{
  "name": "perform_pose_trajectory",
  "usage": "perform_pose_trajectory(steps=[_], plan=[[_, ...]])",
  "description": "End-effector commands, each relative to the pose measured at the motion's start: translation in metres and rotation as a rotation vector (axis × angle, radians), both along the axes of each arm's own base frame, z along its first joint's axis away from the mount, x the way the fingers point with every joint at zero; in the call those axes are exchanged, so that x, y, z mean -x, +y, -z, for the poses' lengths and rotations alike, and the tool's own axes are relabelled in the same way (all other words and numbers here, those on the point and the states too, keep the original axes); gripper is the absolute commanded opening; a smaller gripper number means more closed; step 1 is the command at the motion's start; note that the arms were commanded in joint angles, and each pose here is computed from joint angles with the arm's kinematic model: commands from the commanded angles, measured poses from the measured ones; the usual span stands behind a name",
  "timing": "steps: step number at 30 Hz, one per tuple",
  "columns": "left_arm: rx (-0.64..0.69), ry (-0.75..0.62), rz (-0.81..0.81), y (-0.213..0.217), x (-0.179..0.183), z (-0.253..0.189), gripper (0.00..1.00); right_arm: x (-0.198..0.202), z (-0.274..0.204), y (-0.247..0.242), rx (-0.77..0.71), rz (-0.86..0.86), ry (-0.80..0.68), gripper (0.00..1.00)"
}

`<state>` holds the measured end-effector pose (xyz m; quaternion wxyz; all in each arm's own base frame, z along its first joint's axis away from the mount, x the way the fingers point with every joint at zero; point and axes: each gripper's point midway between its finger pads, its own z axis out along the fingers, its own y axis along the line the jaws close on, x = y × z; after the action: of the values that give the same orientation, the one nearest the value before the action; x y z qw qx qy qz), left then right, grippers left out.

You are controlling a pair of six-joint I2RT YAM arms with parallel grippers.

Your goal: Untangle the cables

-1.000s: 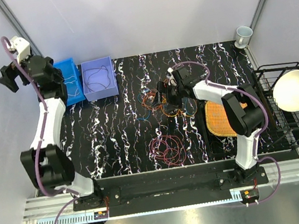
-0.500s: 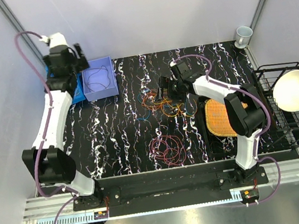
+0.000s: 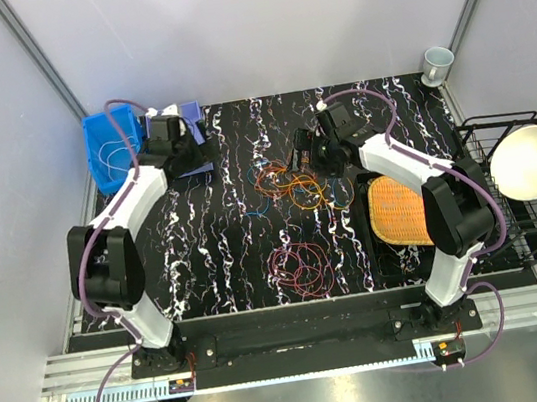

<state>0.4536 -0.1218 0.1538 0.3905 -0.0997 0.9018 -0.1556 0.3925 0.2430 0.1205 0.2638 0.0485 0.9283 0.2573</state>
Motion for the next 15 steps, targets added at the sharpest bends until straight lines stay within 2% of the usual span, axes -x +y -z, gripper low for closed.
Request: perform_pose_trajectory(steps=[1,5,6,9,15], plan=[[0.104,-0.112,0.103,-0.051,-0.017,-0.022,0.99,-0.002,-0.01,-0.003,-0.001,0.004,-0.03,1.0],[0.025,-0.14,0.198,-0.084,-0.026,-0.018,0.99,-0.003,-0.011,-0.005,0.0,0.013,-0.034,1.0],[0.008,-0.115,0.208,-0.089,-0.029,-0.004,0.99,-0.001,-0.011,-0.006,0.0,0.016,-0.032,1.0],[0.006,-0.077,0.237,-0.106,-0.031,0.014,0.88,-0.002,-0.011,-0.01,0.0,0.033,-0.033,1.0],[-0.015,-0.033,0.316,-0.133,-0.029,0.047,0.79,-0.001,-0.013,-0.011,-0.012,0.041,-0.03,1.0]])
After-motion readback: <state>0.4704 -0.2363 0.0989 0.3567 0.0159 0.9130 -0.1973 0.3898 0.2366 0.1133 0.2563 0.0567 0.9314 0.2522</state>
